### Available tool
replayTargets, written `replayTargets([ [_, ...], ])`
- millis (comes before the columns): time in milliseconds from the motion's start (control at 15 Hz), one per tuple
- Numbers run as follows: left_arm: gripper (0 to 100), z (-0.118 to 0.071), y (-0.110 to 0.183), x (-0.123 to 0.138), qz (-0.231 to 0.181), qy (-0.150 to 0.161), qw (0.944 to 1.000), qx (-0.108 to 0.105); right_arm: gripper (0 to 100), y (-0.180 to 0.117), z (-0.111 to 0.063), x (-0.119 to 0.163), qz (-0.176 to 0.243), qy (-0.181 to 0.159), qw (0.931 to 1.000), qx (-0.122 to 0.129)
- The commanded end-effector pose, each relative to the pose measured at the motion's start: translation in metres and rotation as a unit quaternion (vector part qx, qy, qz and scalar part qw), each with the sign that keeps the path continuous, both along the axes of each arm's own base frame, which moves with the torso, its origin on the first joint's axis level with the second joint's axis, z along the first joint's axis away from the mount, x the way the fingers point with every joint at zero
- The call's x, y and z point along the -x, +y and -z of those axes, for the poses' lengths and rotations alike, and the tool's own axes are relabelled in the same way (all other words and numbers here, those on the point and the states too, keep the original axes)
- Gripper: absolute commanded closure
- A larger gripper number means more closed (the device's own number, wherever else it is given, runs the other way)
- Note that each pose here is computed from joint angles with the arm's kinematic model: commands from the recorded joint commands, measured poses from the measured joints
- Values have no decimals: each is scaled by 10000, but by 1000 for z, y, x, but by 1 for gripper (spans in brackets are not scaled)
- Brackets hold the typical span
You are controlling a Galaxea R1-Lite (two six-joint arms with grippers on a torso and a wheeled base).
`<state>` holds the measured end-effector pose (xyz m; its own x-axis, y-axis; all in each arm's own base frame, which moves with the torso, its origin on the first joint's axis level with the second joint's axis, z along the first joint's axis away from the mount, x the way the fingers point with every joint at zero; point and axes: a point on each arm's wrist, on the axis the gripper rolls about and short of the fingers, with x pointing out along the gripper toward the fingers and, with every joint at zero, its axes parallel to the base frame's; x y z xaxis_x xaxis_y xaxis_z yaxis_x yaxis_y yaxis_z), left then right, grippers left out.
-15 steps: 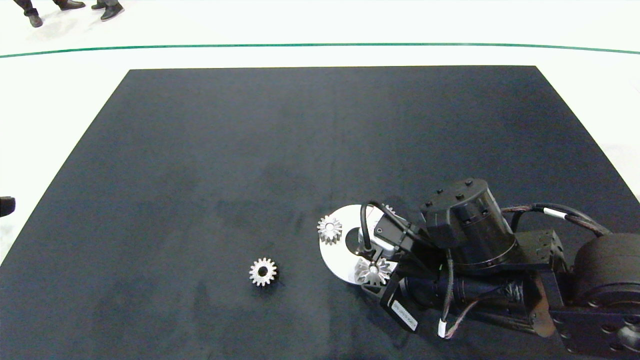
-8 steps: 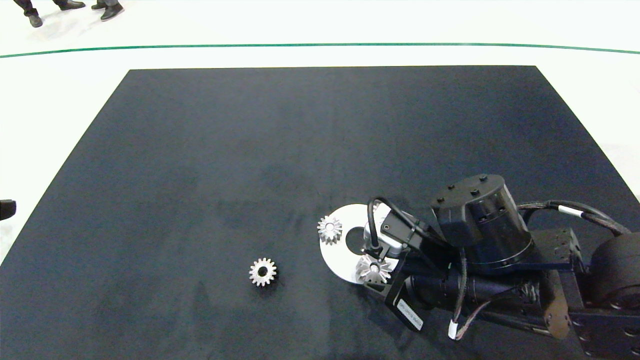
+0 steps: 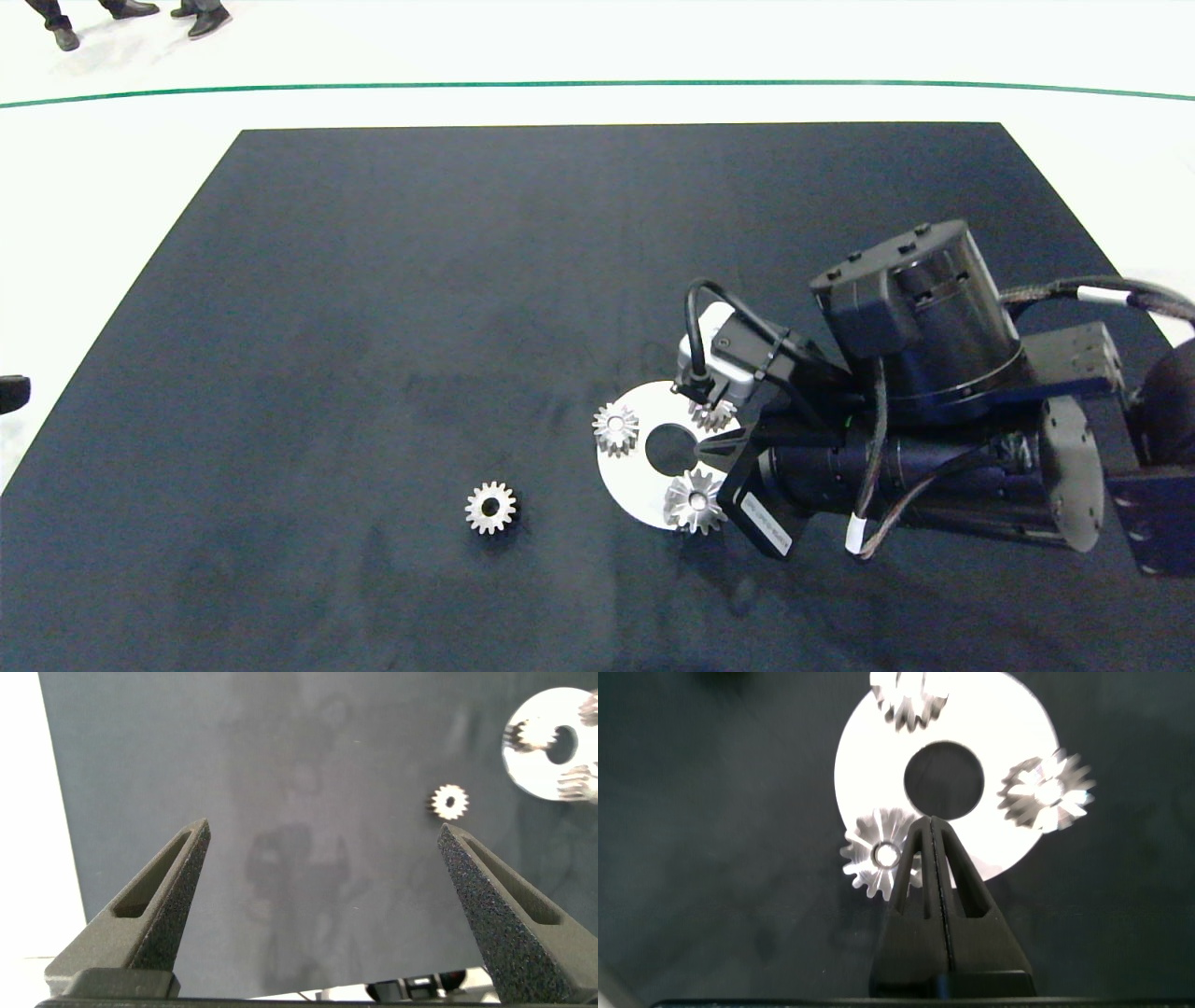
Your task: Remove an incorrectly installed larger gear and replace it with the correct smaller gear
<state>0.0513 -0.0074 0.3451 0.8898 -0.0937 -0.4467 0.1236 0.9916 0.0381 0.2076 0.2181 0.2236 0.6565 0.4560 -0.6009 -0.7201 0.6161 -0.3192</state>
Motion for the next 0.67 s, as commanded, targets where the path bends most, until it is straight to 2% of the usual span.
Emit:
replayTargets([
  [67, 0, 0, 0, 1, -9, 7, 10000, -48, 0, 6, -12, 0, -72, 40, 10000, 39],
  [267, 0, 2, 0, 1, 10, 66, 10000, -65, 0, 5, -16, 1, -82, 19, 9999, 67],
  [467, 0, 3, -1, 2, 117, 116, 9998, -93, 0, 1, -25, 5, -64, 224, 9995, 231],
  [667, 0, 3, -1, 2, 117, 116, 9998, -93, 0, 3, -27, 2, 64, 388, 9990, 229],
])
